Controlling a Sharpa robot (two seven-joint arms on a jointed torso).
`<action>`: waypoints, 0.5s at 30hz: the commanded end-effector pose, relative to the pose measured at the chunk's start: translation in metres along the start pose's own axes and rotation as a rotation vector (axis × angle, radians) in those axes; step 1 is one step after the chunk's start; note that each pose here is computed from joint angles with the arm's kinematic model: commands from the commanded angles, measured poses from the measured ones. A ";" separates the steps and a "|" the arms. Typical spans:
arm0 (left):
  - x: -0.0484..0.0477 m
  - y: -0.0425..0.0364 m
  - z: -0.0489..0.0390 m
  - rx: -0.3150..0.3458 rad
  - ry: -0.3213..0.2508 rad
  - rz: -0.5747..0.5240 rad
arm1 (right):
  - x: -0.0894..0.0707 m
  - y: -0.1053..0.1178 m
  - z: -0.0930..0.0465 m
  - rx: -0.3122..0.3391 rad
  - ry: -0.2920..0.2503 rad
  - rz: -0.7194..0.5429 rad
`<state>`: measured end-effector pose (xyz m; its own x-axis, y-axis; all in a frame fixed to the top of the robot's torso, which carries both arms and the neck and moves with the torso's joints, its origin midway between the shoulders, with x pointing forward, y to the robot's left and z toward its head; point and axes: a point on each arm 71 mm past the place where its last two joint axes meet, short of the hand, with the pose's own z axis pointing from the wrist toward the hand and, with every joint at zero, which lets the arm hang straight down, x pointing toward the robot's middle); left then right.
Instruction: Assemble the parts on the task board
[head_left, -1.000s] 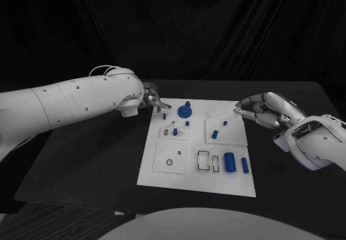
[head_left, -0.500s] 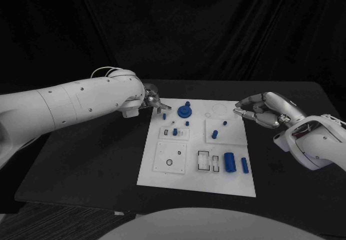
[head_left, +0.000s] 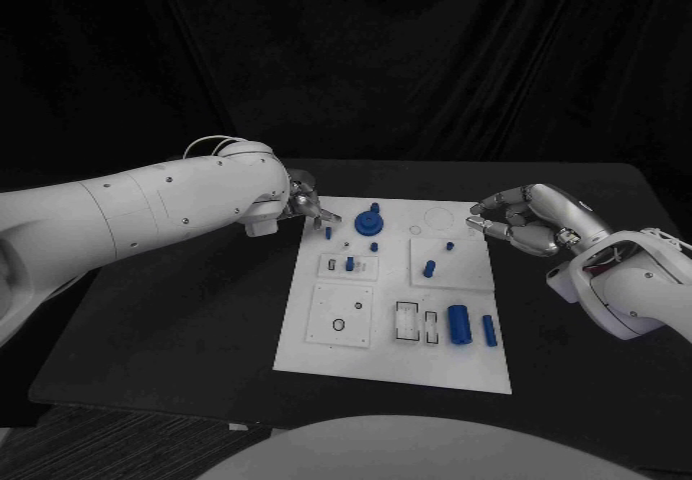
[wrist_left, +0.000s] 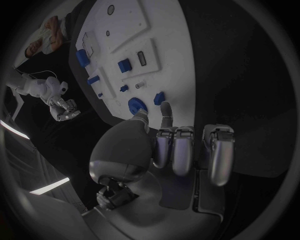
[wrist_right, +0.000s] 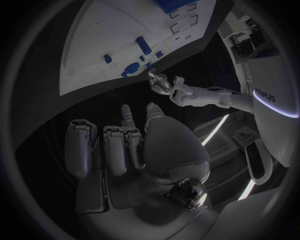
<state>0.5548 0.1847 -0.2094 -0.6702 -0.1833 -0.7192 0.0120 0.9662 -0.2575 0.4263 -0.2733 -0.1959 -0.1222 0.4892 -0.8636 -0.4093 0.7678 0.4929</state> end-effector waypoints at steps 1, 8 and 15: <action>0.0033 -0.0023 0.0016 0.011 0.021 0.008 | 0.001 0.000 -0.001 0.006 0.001 0.000; 0.0068 -0.0029 0.0044 0.012 0.028 0.008 | 0.001 0.000 -0.001 0.005 0.001 0.000; 0.0095 -0.0027 0.0071 0.011 0.037 0.009 | 0.001 0.000 -0.001 0.006 0.000 0.000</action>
<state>0.5545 0.1817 -0.2190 -0.6865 -0.1760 -0.7055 0.0091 0.9681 -0.2504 0.4262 -0.2735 -0.1959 -0.1222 0.4892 -0.8636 -0.4093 0.7678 0.4929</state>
